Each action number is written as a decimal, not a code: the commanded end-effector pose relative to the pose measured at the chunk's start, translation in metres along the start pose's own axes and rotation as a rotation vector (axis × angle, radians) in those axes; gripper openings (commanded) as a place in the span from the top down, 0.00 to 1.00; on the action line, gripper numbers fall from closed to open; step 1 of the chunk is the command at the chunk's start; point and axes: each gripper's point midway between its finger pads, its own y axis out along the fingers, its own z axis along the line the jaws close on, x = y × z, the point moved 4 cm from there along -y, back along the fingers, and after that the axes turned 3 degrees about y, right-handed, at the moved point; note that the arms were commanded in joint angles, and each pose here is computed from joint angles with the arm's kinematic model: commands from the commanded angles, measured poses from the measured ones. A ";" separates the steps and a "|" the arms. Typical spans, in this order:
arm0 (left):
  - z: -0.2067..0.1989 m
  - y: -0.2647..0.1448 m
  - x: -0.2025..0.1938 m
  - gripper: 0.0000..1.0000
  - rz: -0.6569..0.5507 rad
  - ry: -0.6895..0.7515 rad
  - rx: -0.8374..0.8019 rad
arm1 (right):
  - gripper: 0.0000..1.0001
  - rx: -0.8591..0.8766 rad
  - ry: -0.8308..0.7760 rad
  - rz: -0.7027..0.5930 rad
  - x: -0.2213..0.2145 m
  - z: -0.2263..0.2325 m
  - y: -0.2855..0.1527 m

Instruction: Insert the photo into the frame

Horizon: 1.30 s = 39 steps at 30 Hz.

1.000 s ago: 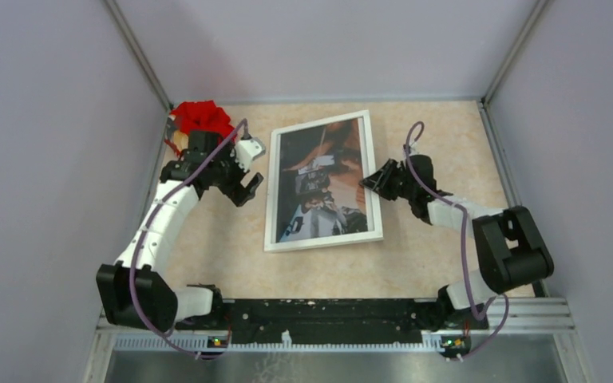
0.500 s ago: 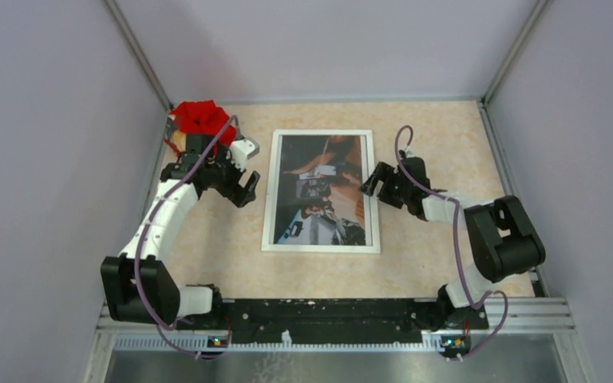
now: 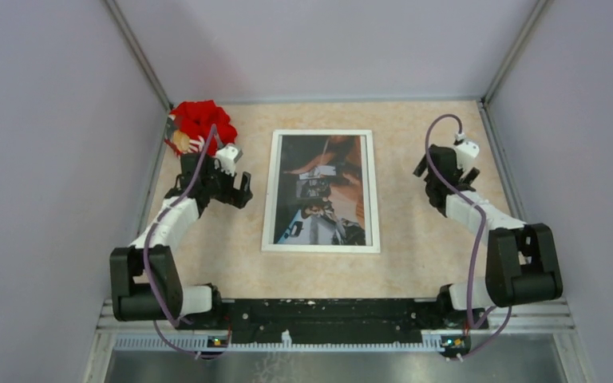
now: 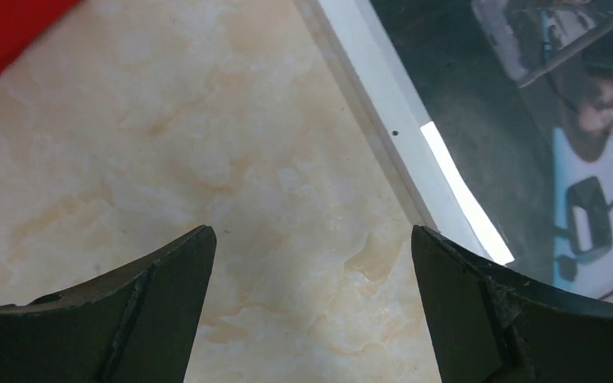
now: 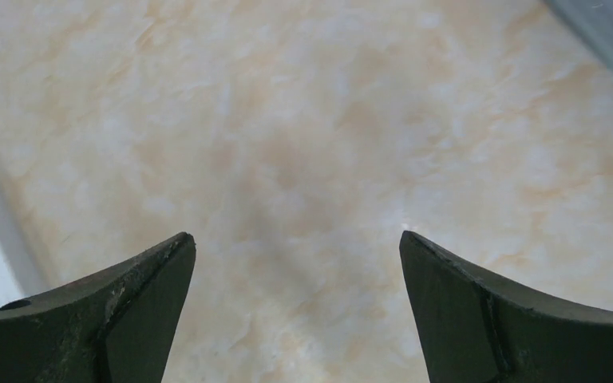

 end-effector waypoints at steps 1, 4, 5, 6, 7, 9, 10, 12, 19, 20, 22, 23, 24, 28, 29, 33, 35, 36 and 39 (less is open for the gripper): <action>0.021 0.027 0.000 0.01 -0.145 -0.058 0.087 | 0.01 -0.282 -0.043 -0.291 0.034 -0.042 0.004; 0.027 0.043 -0.018 0.01 -0.131 -0.116 0.066 | 0.01 -0.231 -0.082 -0.354 0.027 -0.047 0.005; 0.029 0.047 -0.023 0.01 -0.134 -0.127 0.066 | 0.01 -0.235 -0.085 -0.374 0.023 -0.052 0.006; 0.030 0.051 -0.027 0.01 -0.135 -0.136 0.068 | 0.01 -0.244 -0.087 -0.391 0.015 -0.061 0.005; 0.032 0.054 -0.030 0.01 -0.142 -0.141 0.077 | 0.01 -0.235 -0.082 -0.412 0.012 -0.065 0.003; 0.033 0.058 -0.035 0.01 -0.161 -0.135 0.088 | 0.01 -0.172 -0.060 -0.464 0.012 -0.066 -0.003; 0.034 0.058 -0.035 0.01 -0.186 -0.131 0.099 | 0.01 -0.130 -0.041 -0.493 0.013 -0.066 -0.006; 0.037 0.054 -0.036 0.01 -0.272 -0.121 0.157 | 0.01 -0.099 -0.027 -0.522 0.013 -0.067 -0.009; 0.026 0.015 -0.035 0.01 -0.588 -0.076 0.310 | 0.01 -0.026 -0.032 -0.571 0.010 -0.067 -0.016; 0.023 0.011 -0.039 0.01 -0.621 -0.076 0.327 | 0.01 -0.019 -0.034 -0.569 0.010 -0.066 -0.017; 0.017 0.008 -0.040 0.01 -0.696 -0.012 0.328 | 0.01 0.007 -0.043 -0.585 0.010 -0.065 -0.019; 0.011 0.007 -0.036 0.01 -0.730 0.038 0.294 | 0.01 0.044 -0.066 -0.587 0.008 -0.062 -0.021; 0.010 0.009 -0.034 0.01 -0.735 0.049 0.277 | 0.01 0.109 -0.116 -0.583 0.005 -0.055 -0.022; 0.029 0.037 -0.036 0.01 -0.555 -0.034 0.266 | 0.01 0.236 -0.240 -0.626 -0.005 -0.035 -0.024; 0.030 0.039 -0.033 0.01 -0.560 -0.016 0.292 | 0.01 0.211 -0.217 -0.573 -0.003 -0.036 -0.015; 0.026 0.040 -0.033 0.01 -0.550 -0.014 0.289 | 0.01 0.211 -0.204 -0.532 -0.003 -0.038 -0.005; 0.026 0.040 -0.033 0.01 -0.548 -0.015 0.289 | 0.01 0.209 -0.206 -0.546 -0.002 -0.039 -0.007; 0.026 0.040 -0.033 0.01 -0.550 -0.014 0.289 | 0.01 0.210 -0.205 -0.540 -0.003 -0.039 -0.007; 0.026 0.040 -0.033 0.01 -0.550 -0.015 0.288 | 0.01 0.212 -0.205 -0.546 -0.002 -0.039 -0.007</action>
